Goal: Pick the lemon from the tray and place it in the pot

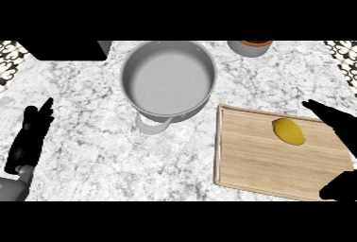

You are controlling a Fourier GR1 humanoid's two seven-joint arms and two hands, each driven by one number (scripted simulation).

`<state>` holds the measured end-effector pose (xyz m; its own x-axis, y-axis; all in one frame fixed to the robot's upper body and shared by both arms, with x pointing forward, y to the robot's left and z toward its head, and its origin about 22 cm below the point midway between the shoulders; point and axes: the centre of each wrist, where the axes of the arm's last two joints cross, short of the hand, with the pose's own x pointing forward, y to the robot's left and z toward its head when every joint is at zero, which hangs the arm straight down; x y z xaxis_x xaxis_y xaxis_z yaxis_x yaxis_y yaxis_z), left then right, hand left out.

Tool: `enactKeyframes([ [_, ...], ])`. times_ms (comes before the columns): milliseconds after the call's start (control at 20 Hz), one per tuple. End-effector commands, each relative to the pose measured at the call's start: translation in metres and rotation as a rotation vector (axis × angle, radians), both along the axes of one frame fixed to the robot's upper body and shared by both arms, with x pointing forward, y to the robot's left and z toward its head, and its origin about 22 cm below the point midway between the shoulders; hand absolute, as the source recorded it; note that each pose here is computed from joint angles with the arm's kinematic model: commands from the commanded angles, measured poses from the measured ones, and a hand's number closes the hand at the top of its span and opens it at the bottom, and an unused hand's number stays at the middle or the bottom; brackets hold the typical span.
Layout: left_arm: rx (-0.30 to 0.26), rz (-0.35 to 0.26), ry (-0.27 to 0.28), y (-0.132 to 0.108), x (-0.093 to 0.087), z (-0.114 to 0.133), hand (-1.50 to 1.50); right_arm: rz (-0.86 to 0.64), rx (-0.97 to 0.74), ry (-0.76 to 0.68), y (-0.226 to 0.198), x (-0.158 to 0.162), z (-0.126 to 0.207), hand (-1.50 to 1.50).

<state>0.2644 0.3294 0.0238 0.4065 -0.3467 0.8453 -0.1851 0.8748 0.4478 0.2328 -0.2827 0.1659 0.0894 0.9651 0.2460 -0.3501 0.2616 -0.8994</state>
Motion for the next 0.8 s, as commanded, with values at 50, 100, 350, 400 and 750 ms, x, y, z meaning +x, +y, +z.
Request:
enactKeyframes([
  [50,-0.002,-0.011,-0.012,0.003,-0.001,-0.013,0.00,-0.036,-0.003,0.031,0.003,0.021,-0.010,-1.50],
  [100,-0.007,-0.003,0.001,0.013,-0.004,-0.003,0.00,-0.032,-0.014,0.023,0.002,0.016,-0.044,-1.50],
  [350,-0.005,-0.012,0.018,0.000,0.003,-0.004,0.00,-0.050,-0.035,0.063,-0.004,0.032,-0.043,-1.50],
  [400,0.000,0.016,0.005,0.009,0.006,-0.007,0.00,-0.051,-0.038,0.062,-0.004,0.013,-0.048,-1.50],
  [750,0.003,-0.010,-0.012,-0.025,-0.001,-0.009,0.00,-0.031,-0.012,0.044,-0.014,0.053,-0.087,-1.50],
])
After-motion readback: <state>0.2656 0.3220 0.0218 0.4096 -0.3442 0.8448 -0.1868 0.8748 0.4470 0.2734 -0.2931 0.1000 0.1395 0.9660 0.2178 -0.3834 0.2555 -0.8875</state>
